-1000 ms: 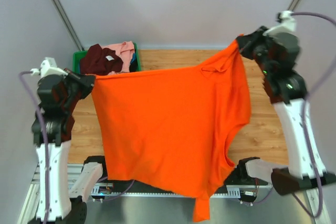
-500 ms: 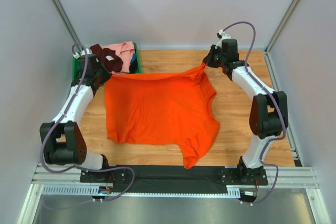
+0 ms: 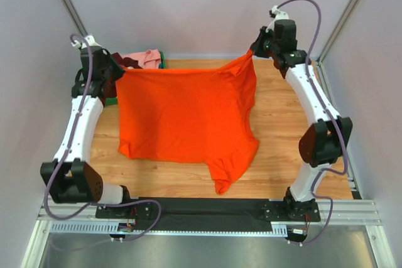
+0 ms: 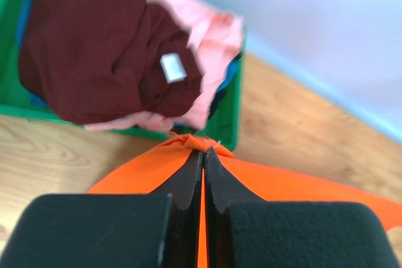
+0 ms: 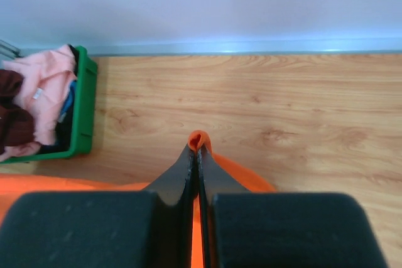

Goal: Fold and stack the t-shirts
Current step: Flatten the tshirt out

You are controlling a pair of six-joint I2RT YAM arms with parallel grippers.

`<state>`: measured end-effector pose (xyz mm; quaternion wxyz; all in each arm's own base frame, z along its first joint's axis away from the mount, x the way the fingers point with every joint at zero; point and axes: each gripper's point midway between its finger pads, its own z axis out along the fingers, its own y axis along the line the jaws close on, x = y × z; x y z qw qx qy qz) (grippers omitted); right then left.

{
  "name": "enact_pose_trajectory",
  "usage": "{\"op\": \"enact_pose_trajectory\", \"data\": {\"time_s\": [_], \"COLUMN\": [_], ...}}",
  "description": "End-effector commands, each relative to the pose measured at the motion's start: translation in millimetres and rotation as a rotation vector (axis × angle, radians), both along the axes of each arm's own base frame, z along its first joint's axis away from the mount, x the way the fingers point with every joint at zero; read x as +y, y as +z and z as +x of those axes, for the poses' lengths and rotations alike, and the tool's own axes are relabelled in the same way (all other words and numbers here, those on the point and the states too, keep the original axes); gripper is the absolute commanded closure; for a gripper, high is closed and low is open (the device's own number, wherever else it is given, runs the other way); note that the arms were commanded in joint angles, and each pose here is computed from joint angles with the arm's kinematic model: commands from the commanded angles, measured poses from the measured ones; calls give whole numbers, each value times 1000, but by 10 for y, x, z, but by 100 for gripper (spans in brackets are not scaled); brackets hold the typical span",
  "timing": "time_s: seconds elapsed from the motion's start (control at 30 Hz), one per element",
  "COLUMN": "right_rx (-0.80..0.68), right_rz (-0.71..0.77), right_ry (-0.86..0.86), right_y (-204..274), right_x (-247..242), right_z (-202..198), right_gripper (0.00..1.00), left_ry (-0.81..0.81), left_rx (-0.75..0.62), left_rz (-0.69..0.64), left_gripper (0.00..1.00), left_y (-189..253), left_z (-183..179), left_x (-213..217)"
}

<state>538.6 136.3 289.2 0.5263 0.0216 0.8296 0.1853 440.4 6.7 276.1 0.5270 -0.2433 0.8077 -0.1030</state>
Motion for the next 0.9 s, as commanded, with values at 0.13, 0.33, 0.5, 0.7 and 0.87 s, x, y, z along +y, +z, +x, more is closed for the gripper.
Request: {"op": "enact_pose_trajectory", "data": {"time_s": [0.13, 0.33, 0.5, 0.7, 0.87], "right_rx": [-363, -460, -551, -624, -692], "right_rz": [24, 73, 139, 175, 204], "right_ry": [-80, -57, -33, -23, -17], "right_y": [2168, 2598, 2924, 3184, 3291], "right_x": [-413, -508, -568, -670, -749], "right_z": [-1290, -2107, -2785, -3454, -3941], "right_gripper": [100, 100, 100, 100, 100], "left_ry": [53, -1, -32, -35, -43], "left_rx": [-387, -453, -525, -596, -633], "left_rz": [11, -17, -15, 11, 31], "left_gripper": [100, 100, 100, 100, 100], "left_y": [1942, 2259, 2532, 2832, 2954], "left_z": [-950, -1410, -1874, -2418, -2692], "left_x": [50, -77, -148, -161, -177]}}
